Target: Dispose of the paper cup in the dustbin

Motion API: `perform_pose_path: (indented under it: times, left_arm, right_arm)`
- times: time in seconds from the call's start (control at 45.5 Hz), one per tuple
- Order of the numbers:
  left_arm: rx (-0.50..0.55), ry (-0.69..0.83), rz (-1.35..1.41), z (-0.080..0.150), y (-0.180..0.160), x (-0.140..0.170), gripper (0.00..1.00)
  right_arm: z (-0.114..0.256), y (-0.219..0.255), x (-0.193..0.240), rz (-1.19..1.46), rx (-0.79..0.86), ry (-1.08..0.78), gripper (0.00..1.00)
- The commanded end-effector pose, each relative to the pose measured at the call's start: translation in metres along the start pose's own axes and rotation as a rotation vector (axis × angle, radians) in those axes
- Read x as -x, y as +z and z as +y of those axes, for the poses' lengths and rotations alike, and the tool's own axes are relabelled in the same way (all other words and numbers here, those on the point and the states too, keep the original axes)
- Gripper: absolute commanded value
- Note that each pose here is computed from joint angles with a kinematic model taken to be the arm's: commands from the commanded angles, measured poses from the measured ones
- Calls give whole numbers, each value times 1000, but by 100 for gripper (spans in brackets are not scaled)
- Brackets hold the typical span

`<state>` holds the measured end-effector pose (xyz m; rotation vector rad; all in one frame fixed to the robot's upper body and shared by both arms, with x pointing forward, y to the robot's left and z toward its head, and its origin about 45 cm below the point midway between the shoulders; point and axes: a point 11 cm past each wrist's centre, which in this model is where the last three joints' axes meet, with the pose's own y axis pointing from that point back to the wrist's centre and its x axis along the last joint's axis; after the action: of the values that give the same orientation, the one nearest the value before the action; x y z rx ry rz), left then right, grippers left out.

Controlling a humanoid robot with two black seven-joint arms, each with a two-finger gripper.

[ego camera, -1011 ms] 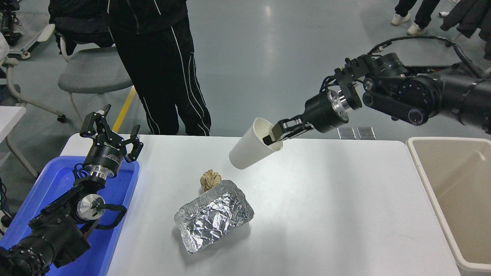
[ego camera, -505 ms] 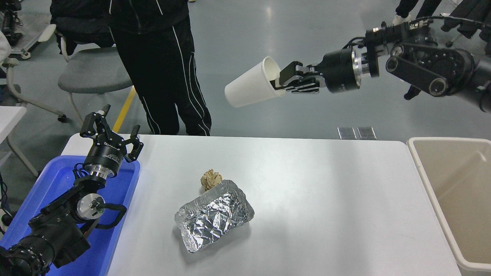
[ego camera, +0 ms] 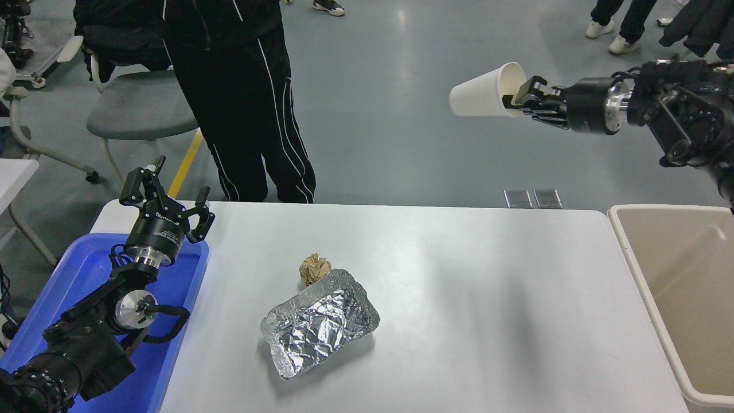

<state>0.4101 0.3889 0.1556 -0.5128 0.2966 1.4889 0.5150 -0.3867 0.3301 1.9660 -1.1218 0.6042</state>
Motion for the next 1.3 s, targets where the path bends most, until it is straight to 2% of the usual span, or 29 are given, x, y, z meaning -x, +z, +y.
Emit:
perform_pose_path:
  times: [0.0, 0.176, 0.33, 0.505, 0.769, 0.967, 1.275]
  left_arm:
    - [0, 0, 0, 0, 0, 0, 100]
    - [0, 0, 0, 0, 0, 0, 100]
    - [0, 0, 0, 0, 0, 0, 100]
    - [0, 0, 0, 0, 0, 0, 100]
    - [0, 0, 0, 0, 0, 0, 100]
    - [0, 0, 0, 0, 0, 0, 100]
    - [0, 0, 0, 0, 0, 0, 100]
  right_arm:
    - [51, 79, -22, -57, 246, 187, 0]
    - [94, 137, -28, -110, 443, 295, 0]
    - [130, 180, -20, -170, 540, 349, 0]
    - [163, 217, -8, -181, 629, 394, 0]
    - [194, 254, 14, -203, 799, 454, 0]
    - [197, 271, 38, -252, 898, 478, 0]
    - [148, 274, 129, -279, 914, 364, 0]
